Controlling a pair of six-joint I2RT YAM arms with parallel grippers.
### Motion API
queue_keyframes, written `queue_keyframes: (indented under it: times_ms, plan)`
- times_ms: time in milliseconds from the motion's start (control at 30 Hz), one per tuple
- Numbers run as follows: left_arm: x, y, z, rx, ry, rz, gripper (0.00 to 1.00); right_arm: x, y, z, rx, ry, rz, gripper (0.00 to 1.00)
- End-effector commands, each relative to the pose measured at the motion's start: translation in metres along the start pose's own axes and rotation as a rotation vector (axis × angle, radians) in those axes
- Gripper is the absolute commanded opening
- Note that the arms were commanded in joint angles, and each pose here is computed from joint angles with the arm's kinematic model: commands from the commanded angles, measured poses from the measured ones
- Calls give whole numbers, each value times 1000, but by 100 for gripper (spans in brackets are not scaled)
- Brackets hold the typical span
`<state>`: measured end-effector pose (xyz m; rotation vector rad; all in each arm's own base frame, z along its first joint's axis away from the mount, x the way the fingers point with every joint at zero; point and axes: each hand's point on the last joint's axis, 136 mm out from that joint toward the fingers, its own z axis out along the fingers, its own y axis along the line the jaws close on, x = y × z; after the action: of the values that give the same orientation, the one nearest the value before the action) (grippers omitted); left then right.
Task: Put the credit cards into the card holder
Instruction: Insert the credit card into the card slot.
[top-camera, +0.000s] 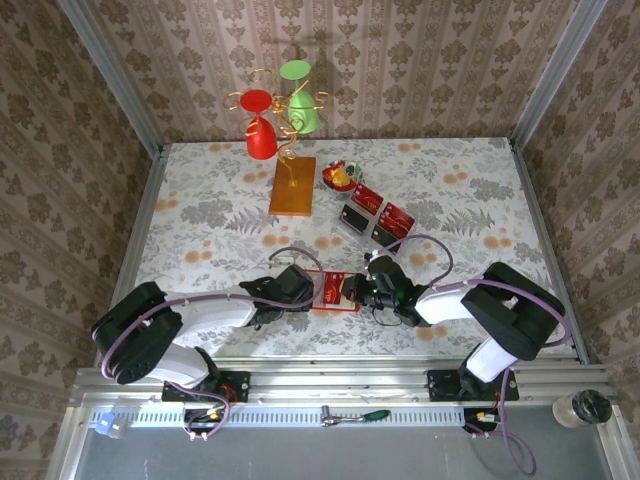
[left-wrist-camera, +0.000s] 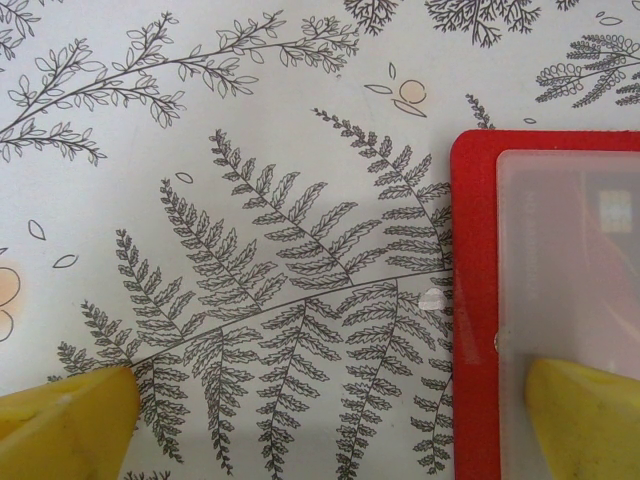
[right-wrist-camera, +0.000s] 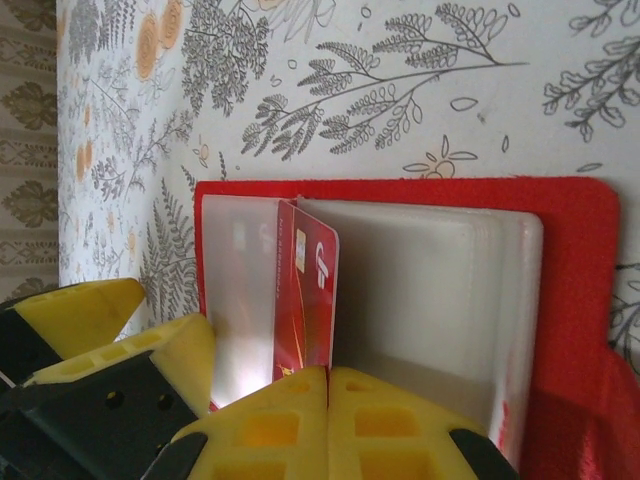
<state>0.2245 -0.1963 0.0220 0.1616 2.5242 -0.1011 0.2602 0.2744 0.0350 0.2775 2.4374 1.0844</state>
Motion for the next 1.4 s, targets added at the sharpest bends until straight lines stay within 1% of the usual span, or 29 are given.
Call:
queue_keyframes:
  times_ms: [0,433,1067,1267,1300,1367]
  plan:
    - [18,18,2,-72,49,36,100,-5,-1,-3,39,-25,-3,0]
    - [18,18,3,-73,48,36,100,1,-7,0,84,14,14,0]
    - [17,17,3,-69,47,34,100,10,-5,15,78,80,32,0]
    - [17,17,3,-68,45,31,100,12,-2,15,84,110,3,0]
    - [18,17,3,-68,46,32,100,11,-1,14,89,113,-5,1]
    - [18,17,3,-67,46,32,100,10,0,11,102,122,-27,12]
